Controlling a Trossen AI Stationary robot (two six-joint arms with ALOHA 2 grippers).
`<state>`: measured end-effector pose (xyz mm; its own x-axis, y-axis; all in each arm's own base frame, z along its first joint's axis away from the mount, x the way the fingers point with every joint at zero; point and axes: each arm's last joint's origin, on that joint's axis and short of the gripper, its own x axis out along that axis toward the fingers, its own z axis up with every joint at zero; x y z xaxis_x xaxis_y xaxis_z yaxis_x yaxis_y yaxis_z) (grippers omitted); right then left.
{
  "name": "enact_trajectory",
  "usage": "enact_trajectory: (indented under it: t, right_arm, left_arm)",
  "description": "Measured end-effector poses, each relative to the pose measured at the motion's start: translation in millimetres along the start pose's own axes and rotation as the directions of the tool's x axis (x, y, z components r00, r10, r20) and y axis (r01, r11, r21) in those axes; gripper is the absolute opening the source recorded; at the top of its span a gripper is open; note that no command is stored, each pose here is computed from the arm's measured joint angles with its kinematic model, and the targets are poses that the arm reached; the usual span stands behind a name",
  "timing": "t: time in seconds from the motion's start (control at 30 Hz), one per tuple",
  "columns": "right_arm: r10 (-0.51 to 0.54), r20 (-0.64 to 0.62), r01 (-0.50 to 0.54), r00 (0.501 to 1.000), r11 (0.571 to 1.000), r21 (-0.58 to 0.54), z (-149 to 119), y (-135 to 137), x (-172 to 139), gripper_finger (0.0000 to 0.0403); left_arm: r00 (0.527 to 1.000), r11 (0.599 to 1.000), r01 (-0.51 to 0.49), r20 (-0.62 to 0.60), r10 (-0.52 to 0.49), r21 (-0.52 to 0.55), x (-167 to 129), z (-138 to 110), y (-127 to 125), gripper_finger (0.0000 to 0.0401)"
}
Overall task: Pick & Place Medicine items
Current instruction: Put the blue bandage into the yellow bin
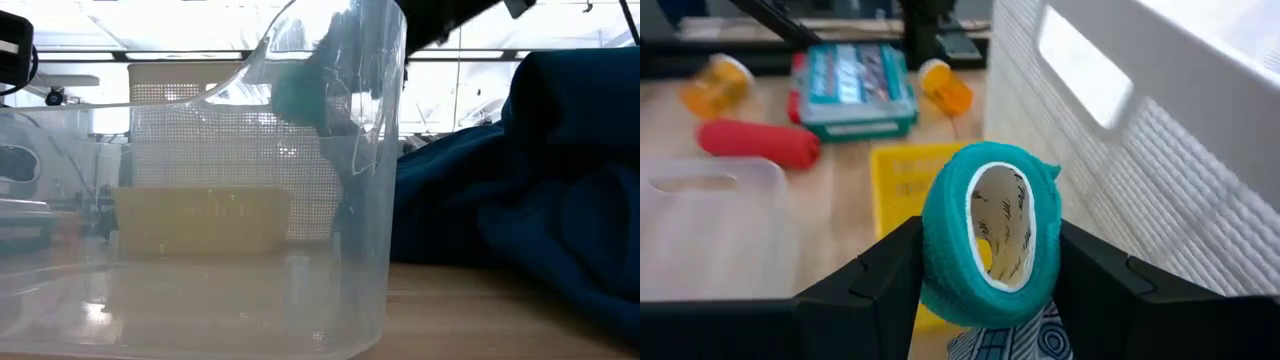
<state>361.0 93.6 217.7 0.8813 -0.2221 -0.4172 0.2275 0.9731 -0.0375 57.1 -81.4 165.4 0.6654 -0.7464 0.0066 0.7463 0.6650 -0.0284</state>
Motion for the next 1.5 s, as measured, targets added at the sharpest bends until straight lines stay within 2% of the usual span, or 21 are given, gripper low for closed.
enact_trajectory:
  t: [0.33,0.73,1.07,1.27,1.5]
  right_arm:
    - [0.098,0.021,-0.098,0.995,0.995,0.013,17,5,-1,0.0187]
    - [0.145,0.081,-0.145,0.986,0.989,-0.009,40,10,-4,0.0187]
    - [0.129,-0.004,-0.130,0.992,0.991,-0.032,20,7,-2,0.0187]
    - [0.093,-0.152,-0.089,0.984,0.996,0.031,-5,2,-2,0.0187]
    - [0.067,-0.215,-0.056,0.974,0.997,0.057,-31,-3,-2,0.0187]
  left_arm:
    - [1.000,1.000,0.000,0.000,0.000,0.000,0,0,0,0.0292]
    - [1.000,1.000,0.001,0.000,-0.001,0.000,0,0,0,0.0292]
    - [1.000,1.000,0.000,0.000,0.000,0.000,0,0,0,0.0292]
    - [1.000,1.000,0.000,0.000,0.000,0.000,0,0,0,0.0292]
    - [1.000,1.000,0.000,0.000,0.000,0.000,0,0,0,0.0292]
